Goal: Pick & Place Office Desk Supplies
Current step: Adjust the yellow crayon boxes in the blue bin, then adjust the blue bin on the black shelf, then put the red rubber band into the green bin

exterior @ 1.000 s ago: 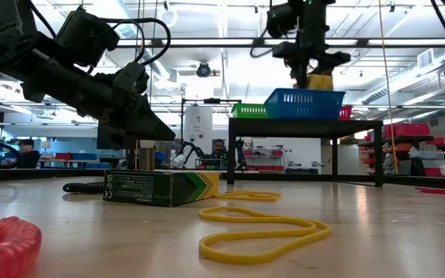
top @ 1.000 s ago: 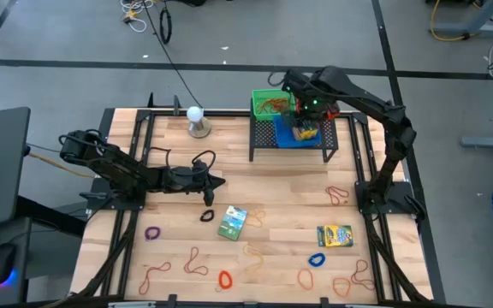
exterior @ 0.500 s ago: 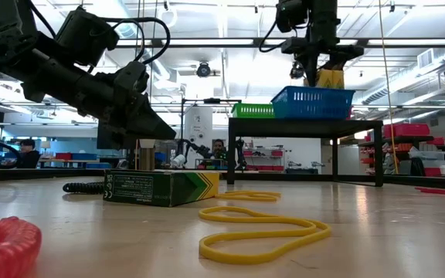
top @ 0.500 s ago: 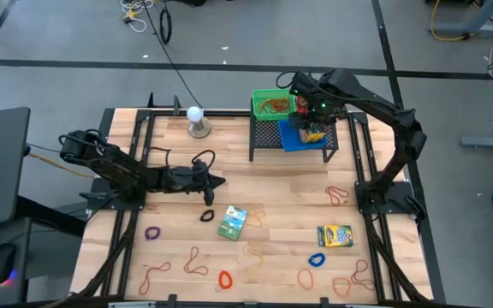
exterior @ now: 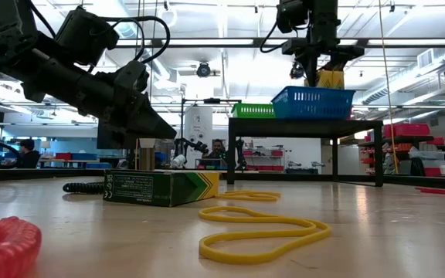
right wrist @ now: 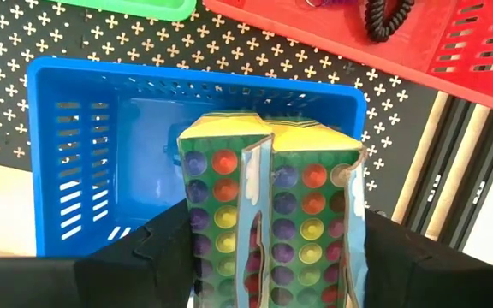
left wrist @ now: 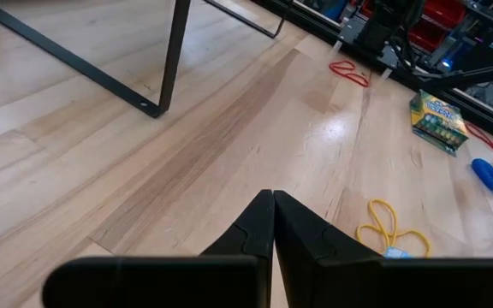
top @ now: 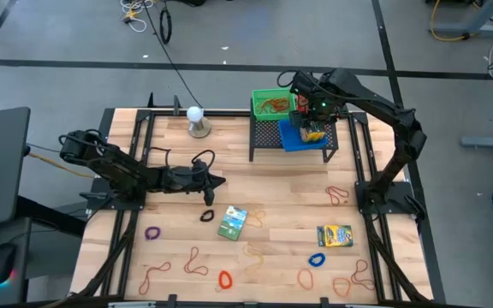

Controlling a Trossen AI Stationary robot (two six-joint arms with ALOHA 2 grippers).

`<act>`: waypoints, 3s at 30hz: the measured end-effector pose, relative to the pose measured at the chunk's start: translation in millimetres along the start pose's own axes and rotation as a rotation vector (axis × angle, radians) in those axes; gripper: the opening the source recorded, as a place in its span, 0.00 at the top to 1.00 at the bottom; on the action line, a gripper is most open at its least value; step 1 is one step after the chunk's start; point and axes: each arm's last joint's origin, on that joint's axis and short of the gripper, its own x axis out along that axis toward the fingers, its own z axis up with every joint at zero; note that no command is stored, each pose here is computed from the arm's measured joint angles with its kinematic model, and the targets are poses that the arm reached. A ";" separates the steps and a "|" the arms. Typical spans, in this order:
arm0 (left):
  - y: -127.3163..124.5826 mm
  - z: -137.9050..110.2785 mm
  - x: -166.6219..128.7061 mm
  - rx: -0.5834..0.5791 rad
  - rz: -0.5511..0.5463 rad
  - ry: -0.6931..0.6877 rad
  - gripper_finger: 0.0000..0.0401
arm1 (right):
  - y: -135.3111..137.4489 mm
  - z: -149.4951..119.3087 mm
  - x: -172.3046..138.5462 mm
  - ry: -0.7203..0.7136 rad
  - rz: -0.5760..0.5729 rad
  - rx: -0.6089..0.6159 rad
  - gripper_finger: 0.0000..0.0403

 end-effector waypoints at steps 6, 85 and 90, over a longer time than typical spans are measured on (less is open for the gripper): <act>-0.1 0.2 0.0 -0.002 -0.001 -0.002 0.96 | -0.2 -0.7 3.5 0.011 -0.012 -0.005 0.31; 0.9 -1.1 0.1 -0.013 0.008 0.011 0.96 | 84.8 -89.1 23.3 -0.419 -0.007 -1.184 0.98; 3.9 -1.5 1.2 -0.080 -0.012 0.045 0.96 | 94.9 -122.8 7.9 -0.478 0.103 -1.139 0.98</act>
